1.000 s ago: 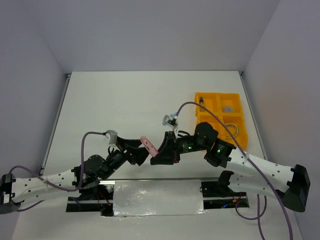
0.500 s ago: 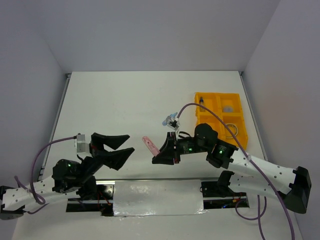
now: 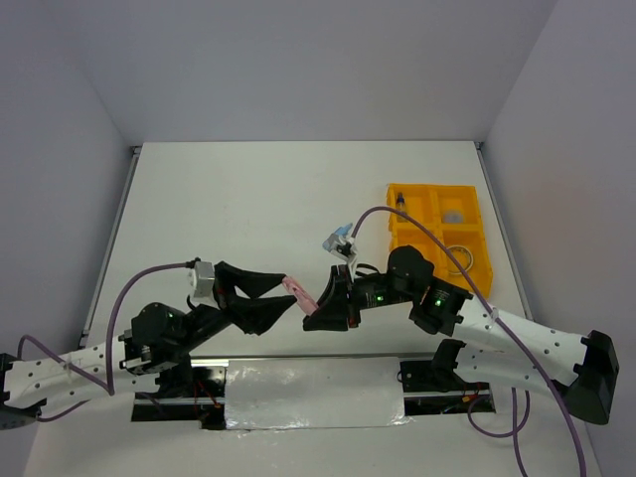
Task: Sort the stationery into containers
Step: Close the pen cap on the pen.
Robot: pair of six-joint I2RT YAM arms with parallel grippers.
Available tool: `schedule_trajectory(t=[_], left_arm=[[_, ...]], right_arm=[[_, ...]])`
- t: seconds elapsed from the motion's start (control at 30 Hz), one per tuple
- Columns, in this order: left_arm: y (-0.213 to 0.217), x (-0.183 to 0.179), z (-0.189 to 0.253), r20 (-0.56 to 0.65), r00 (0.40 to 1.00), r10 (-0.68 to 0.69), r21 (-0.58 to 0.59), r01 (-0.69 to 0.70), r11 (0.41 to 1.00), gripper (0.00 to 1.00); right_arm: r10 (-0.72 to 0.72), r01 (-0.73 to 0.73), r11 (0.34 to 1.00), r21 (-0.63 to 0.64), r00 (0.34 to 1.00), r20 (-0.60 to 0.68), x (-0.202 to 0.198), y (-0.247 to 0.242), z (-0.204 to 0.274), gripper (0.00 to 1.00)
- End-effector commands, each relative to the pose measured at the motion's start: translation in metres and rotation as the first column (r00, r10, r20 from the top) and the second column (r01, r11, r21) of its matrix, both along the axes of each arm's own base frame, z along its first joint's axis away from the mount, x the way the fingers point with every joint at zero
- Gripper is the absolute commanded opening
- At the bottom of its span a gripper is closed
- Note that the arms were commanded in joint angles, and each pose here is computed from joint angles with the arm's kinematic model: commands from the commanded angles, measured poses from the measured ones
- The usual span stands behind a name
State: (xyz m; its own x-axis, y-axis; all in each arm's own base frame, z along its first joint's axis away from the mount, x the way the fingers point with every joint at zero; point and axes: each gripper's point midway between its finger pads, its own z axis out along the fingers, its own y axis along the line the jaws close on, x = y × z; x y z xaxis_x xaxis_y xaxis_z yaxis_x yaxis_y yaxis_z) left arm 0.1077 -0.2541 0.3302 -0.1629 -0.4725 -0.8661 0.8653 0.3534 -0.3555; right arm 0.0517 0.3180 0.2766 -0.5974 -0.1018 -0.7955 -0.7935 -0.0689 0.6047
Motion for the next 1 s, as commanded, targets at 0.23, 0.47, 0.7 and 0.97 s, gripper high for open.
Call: schedule_trajectory(t=[0.23, 0.47, 0.7, 0.97], left_arm=[[-0.002, -0.017, 0.047, 0.09, 0.993, -0.08, -0.108, 0.09, 0.99, 0.62], [-0.005, -0.017, 0.045, 0.075, 0.993, -0.092, -0.112, 0.1, 0.989, 0.36], [-0.011, -0.009, 0.036, 0.005, 0.997, -0.074, -0.083, 0.074, 0.994, 0.07], [-0.028, -0.009, 0.007, -0.053, 0.993, -0.108, -0.034, 0.106, 0.994, 0.0]], right_arm=[[0.048, -0.052, 0.997, 0.056, 0.996, 0.07, -0.006, 0.002, 0.014, 0.0], [0.067, -0.075, 0.994, 0.077, 0.992, 0.103, -0.009, 0.0, 0.018, 0.0], [0.071, -0.088, 0.991, 0.099, 0.983, 0.171, -0.006, 0.004, 0.04, 0.0], [-0.039, -0.003, 0.984, 0.177, 0.972, 0.232, 0.014, 0.013, 0.092, 0.0]])
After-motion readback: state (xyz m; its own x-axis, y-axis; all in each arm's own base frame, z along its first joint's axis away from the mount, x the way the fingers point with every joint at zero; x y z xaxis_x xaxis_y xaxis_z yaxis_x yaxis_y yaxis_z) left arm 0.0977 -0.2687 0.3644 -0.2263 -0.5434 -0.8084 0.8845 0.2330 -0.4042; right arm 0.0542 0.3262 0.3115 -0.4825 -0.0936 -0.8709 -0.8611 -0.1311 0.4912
